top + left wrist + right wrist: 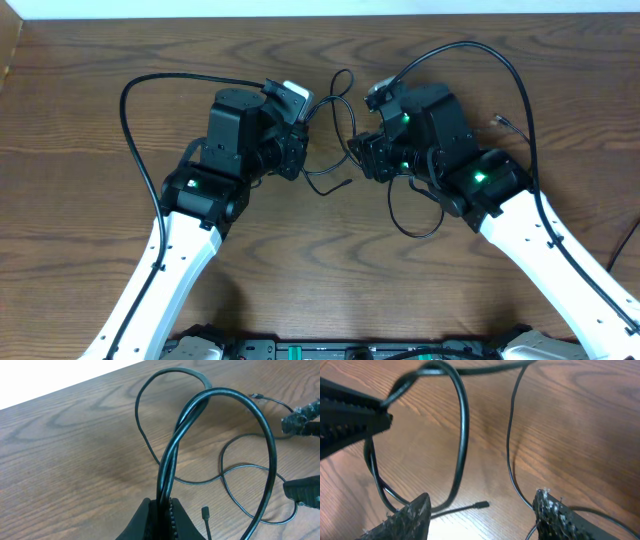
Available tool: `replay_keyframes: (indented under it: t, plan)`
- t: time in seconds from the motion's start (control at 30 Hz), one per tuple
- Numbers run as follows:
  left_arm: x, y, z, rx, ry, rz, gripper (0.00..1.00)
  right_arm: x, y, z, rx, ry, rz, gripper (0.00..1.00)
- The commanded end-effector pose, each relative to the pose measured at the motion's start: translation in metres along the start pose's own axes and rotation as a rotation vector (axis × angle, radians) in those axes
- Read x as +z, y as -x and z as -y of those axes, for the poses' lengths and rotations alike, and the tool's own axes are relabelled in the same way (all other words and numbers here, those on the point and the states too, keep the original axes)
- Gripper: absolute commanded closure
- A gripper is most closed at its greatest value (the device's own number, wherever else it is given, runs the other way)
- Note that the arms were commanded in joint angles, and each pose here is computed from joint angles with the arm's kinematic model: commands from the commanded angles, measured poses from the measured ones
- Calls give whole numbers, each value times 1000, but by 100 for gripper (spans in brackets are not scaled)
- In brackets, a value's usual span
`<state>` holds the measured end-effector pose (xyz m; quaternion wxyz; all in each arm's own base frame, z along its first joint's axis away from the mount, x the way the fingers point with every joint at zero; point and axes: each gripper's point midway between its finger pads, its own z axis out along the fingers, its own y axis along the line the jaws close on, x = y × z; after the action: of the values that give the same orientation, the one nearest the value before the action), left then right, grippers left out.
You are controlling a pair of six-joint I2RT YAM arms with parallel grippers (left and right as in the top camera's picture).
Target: Untangle cables
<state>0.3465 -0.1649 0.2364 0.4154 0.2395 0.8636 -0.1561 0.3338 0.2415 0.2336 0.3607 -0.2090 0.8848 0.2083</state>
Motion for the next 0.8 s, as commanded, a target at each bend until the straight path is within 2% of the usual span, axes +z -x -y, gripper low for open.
replay_keyframes:
  t: [0.0,0.17,0.37,0.4,0.5,0.63,0.73,0.77]
  plan:
    - [1,-1,1,7,-4,-8,92,5,2,-4,-5,12,1,38]
    - [0,1,21,8,-123,5,92,24,-4,-4,5,15,-26,39]
    - [-1,0,23,2,-136,-1,92,48,-15,-6,6,18,-68,42]
    - [-1,-1,23,1,-136,-3,92,50,-16,-5,7,17,-72,50]
    - [-1,-3,24,-1,-136,-12,92,52,-17,-5,8,15,-76,99]
    - [-1,-5,24,-4,-136,-21,91,51,-16,2,10,-15,-73,99]
    - [0,-8,21,-6,-122,-32,76,47,-17,13,8,-83,-73,99]
    - [0,-8,21,-6,-122,-34,76,44,-17,18,7,-111,-71,99]
